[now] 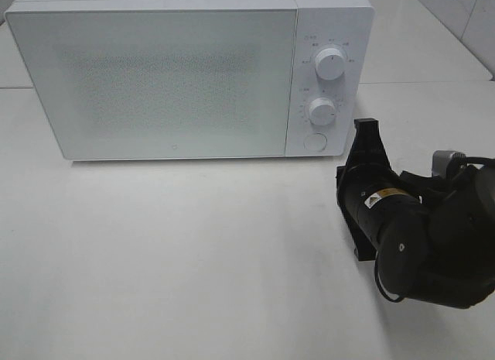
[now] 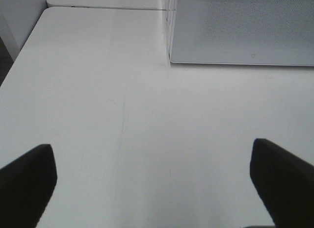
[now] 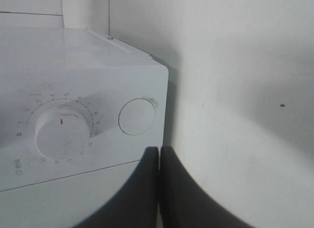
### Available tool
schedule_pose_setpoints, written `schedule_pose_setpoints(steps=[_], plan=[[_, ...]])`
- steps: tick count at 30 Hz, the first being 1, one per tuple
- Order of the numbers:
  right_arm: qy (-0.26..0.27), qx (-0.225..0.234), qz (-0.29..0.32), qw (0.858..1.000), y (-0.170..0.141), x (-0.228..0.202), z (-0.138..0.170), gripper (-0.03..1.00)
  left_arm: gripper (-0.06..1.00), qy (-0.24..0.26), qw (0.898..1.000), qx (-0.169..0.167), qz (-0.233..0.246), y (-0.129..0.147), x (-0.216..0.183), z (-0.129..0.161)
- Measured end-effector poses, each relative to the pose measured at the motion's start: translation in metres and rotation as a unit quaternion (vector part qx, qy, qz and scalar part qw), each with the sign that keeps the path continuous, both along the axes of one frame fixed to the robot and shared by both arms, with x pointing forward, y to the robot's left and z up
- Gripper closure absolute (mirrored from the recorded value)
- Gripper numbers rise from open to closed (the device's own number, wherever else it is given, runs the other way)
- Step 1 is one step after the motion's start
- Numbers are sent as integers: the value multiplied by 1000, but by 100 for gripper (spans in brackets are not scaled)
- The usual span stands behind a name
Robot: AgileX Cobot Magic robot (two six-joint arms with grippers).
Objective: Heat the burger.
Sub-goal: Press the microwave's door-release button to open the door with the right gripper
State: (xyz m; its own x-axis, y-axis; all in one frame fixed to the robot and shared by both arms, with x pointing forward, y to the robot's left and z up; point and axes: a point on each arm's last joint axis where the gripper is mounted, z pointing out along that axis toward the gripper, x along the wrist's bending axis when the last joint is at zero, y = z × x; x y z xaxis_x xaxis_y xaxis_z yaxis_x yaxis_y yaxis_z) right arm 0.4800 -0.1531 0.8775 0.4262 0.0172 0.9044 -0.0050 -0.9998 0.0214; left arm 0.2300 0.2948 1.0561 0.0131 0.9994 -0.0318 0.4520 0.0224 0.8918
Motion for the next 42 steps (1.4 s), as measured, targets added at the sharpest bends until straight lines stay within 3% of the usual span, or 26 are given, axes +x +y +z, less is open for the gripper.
schedule_pose_setpoints(steps=[19, 42], plan=[[-5, 33, -1, 999, 7, 61, -18, 95, -5, 0, 1000, 0, 0, 0, 0, 0], [-3, 52, -17, 999, 16, 90, -30, 95, -5, 0, 1000, 0, 0, 0, 0, 0]])
